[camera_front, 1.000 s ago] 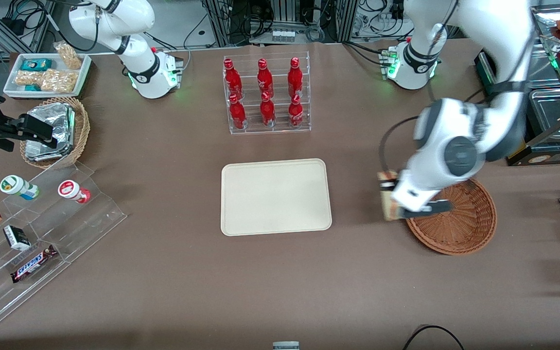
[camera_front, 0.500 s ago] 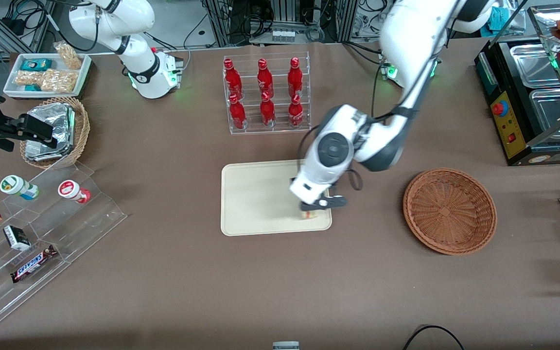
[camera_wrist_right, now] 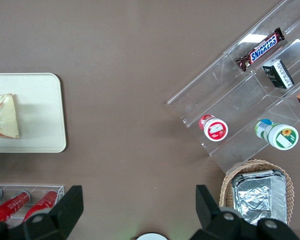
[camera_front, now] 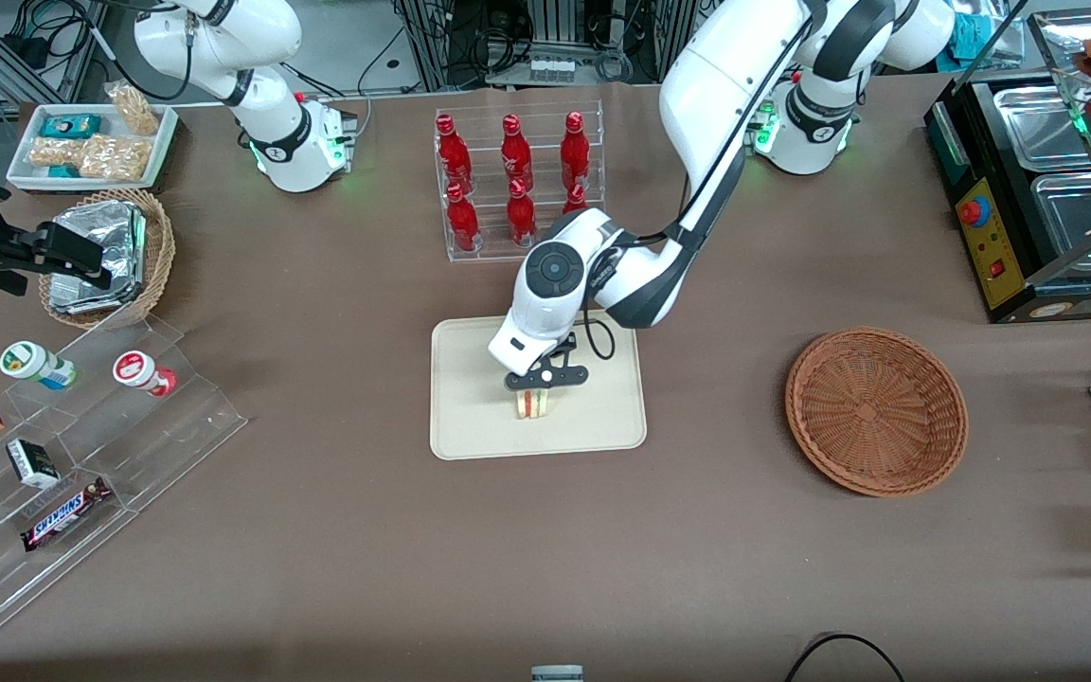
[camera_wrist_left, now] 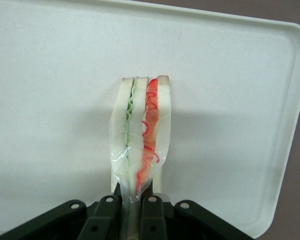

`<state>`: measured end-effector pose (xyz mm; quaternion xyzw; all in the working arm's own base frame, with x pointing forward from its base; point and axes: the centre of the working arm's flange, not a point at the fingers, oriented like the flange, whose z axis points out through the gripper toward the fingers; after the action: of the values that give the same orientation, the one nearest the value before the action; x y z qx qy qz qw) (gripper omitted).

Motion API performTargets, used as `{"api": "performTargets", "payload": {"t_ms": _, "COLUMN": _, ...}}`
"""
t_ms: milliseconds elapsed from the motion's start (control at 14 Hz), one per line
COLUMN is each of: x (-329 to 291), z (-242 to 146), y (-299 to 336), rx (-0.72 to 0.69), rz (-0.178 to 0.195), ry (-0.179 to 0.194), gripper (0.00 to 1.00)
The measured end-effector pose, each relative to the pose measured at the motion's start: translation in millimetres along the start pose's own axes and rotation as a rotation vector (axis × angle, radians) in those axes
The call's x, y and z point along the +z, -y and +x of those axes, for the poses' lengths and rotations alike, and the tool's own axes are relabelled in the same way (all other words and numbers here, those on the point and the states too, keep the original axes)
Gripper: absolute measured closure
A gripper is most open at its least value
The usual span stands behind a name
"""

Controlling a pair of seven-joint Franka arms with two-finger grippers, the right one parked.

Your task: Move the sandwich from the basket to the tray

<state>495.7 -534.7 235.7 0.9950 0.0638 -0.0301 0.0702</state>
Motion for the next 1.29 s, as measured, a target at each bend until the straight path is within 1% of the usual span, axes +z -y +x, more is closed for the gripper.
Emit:
{"api": "performTargets", "payload": {"t_ms": 71, "x": -0.4, "z": 1.7, "y": 0.5, "rx": -0.003, "rz": -0.001, "ry": -0.002, "gripper": 0.86}}
{"api": "performTargets", "payload": {"t_ms": 143, "x": -1.6, "z": 3.0, "y": 0.5, "rx": -0.004, "rz": -0.002, "ry": -0.004, "gripper": 0.81}}
{"api": "performTargets", "payload": {"t_ms": 214, "x": -2.6, "z": 4.1, "y": 0.5, "rx": -0.005, "rz": -0.004, "ry": -0.006, "gripper": 0.70}}
{"api": "performTargets", "payload": {"t_ms": 286, "x": -4.5, "z": 5.0, "y": -0.3, "rx": -0.005, "rz": -0.007, "ry": -0.009, "gripper": 0.62}}
{"api": "performTargets", "payload": {"t_ms": 500, "x": -27.1, "z": 8.6, "y": -7.4, "rx": -0.002, "rz": -0.032, "ry": -0.030, "gripper": 0.31}}
{"api": "performTargets", "payload": {"t_ms": 571, "x": -42.0, "z": 10.5, "y": -7.0, "rx": 0.000, "rz": -0.031, "ry": -0.032, "gripper": 0.22}}
{"api": "performTargets", "payload": {"t_ms": 643, "x": -60.5, "z": 13.4, "y": -3.3, "rx": 0.010, "rz": -0.016, "ry": -0.025, "gripper": 0.11}}
{"api": "performTargets", "payload": {"t_ms": 714, "x": -82.6, "z": 17.0, "y": 3.3, "rx": 0.023, "rz": 0.006, "ry": -0.012, "gripper": 0.02}}
{"api": "performTargets", "payload": {"t_ms": 857, "x": -127.8, "z": 25.4, "y": 23.3, "rx": 0.006, "rz": 0.052, "ry": 0.010, "gripper": 0.00}}
{"api": "performTargets", "payload": {"t_ms": 1000, "x": -154.7, "z": 34.3, "y": 44.9, "rx": -0.026, "rz": 0.093, "ry": 0.029, "gripper": 0.00}}
{"api": "performTargets", "payload": {"t_ms": 1143, "x": -155.1, "z": 44.9, "y": 68.8, "rx": -0.061, "rz": 0.133, "ry": 0.049, "gripper": 0.00}}
{"api": "performTargets", "payload": {"t_ms": 1286, "x": -154.6, "z": 59.6, "y": 101.9, "rx": -0.069, "rz": 0.151, "ry": 0.066, "gripper": 0.00}}
